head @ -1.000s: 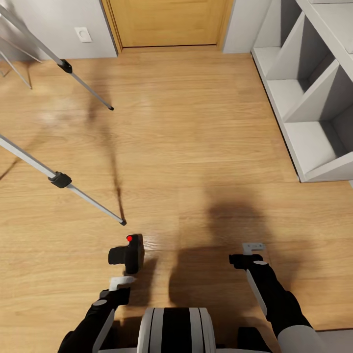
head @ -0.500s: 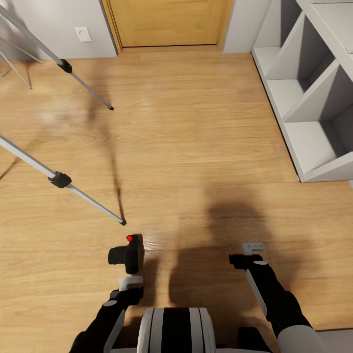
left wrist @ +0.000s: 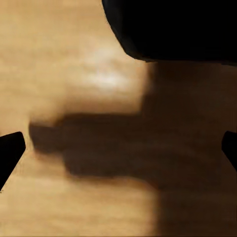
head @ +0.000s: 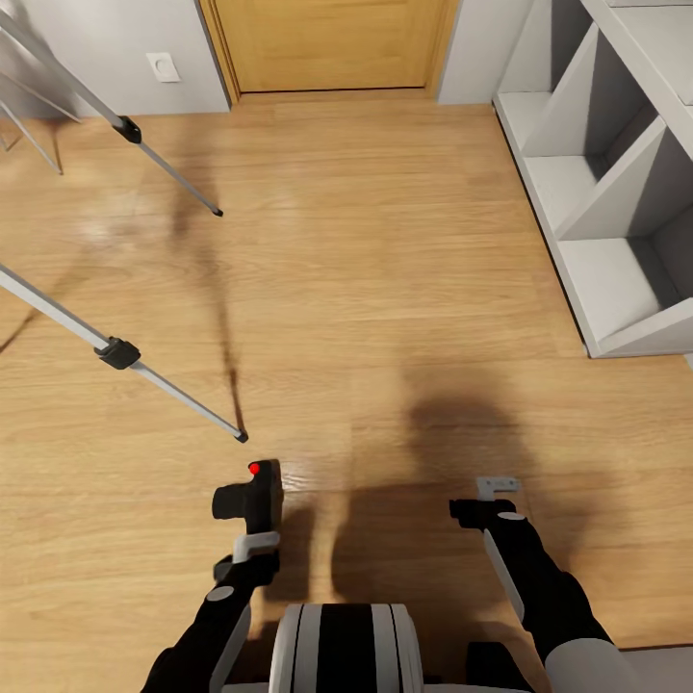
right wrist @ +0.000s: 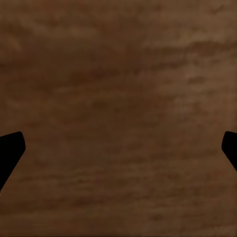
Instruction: Attach the digital camera to the camera tripod in the bedroom.
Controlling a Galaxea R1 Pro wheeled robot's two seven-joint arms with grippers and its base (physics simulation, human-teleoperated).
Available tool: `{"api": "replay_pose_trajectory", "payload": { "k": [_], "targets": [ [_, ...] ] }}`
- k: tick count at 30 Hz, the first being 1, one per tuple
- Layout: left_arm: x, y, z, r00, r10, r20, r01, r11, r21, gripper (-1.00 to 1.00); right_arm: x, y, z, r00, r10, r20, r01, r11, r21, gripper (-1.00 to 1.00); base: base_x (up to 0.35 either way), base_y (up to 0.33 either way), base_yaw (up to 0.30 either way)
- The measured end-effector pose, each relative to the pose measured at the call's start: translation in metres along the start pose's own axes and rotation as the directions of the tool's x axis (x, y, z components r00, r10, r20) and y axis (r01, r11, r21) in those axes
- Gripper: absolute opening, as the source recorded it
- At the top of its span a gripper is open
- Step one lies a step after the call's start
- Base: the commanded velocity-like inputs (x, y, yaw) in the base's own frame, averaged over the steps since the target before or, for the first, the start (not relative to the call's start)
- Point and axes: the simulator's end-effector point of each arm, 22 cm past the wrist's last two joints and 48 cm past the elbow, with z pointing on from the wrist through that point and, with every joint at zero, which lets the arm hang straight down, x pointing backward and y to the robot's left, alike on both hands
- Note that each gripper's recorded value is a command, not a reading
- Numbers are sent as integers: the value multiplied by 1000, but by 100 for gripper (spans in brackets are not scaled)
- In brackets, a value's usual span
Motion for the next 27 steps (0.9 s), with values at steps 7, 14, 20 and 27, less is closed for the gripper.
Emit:
{"api": "replay_pose_trajectory", "payload": {
  "k": [7,14,20,27],
  "targets": [
    [-16,10,0,996,-12,89,15,999,-39,100,-3,0,0,1000,2,13,-2,1000,-1,100,0,0,0],
    [-15,11,0,995,-12,98,16,999,-44,100,-3,0,0,1000,4,14,-4,1000,0,100,0,0,0],
    [-8,11,1,996,-10,85,14,999,-44,100,-3,0,0,1000,3,14,-3,1000,0,100,0,0,0],
    [-2,10,1,997,-9,76,12,999,-44,100,-3,0,0,1000,4,15,-4,1000,0,100,0,0,0]
  ]
}}
